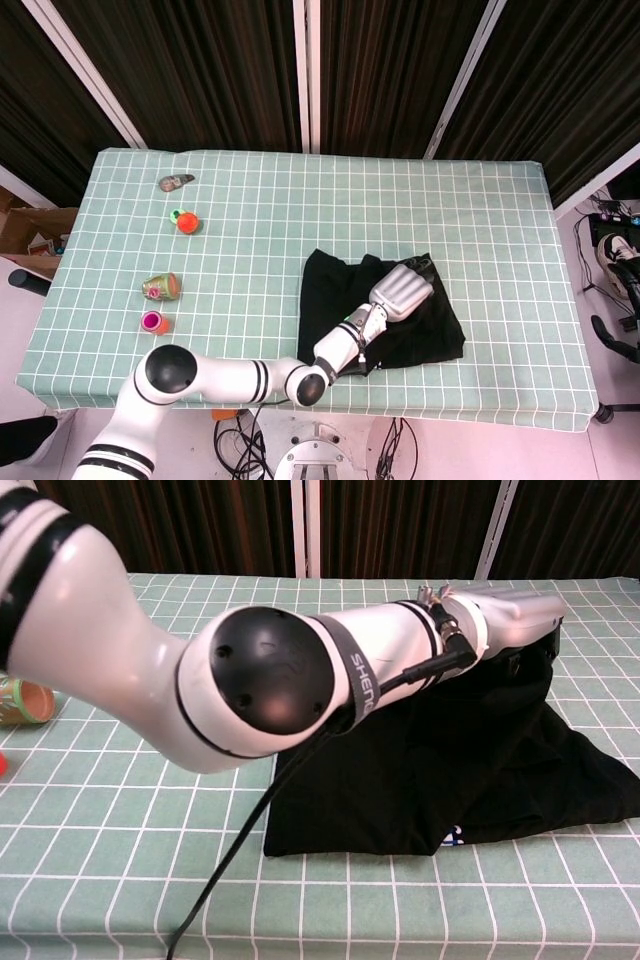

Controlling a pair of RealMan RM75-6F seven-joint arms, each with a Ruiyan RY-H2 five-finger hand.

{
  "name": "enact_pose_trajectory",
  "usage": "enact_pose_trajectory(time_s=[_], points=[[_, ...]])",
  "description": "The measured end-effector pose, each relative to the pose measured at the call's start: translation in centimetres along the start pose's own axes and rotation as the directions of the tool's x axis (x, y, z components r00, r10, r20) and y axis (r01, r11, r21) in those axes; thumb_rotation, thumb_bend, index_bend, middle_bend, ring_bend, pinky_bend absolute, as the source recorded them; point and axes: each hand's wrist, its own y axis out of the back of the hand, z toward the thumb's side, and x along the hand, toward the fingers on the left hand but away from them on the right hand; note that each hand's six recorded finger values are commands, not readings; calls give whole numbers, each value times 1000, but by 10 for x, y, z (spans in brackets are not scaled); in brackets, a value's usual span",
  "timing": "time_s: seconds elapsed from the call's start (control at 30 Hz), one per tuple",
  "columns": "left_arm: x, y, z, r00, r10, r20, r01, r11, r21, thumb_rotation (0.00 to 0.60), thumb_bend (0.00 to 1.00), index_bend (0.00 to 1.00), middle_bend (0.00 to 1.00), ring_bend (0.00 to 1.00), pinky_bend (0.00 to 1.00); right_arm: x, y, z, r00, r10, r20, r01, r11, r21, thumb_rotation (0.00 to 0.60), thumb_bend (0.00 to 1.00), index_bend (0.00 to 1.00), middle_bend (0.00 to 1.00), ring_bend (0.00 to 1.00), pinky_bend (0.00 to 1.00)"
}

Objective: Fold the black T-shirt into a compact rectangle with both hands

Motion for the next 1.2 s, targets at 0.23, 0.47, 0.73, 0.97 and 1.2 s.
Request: enact_pose_trajectory(time_s=[0.23,0.47,0.73,0.97,1.2], points=[[16,-7,1,998,43,-41,-45,996,-71,600,130,220,146,55,169,2,-1,-3,1000,4,11,-4,1000,-3,600,249,192,166,67,203],[3,25,-16,991,117,-63,-122,988,-93,600,99,185,122,51,167,2,-3,1,1000,6,-10,-6,1000,-10,600,249,192,167,67,204],[-71,79,-65,969,224,-109,-231,971,-62,600,100,185,124,51,167,-4,-22,37,987,76,-144,-82,996,-37,600,275,227,280,120,294],[-183,89,-162,920,230,-317,-227,973,46,600,100,185,124,51,167,-23,-70,101,911,251,-327,-267,964,-4,600,276,261,315,152,310],[-271,52,-220,864,188,-468,-150,982,117,600,101,185,124,51,168,-45,-112,184,792,368,-486,-339,929,151,600,286,302,354,152,283]])
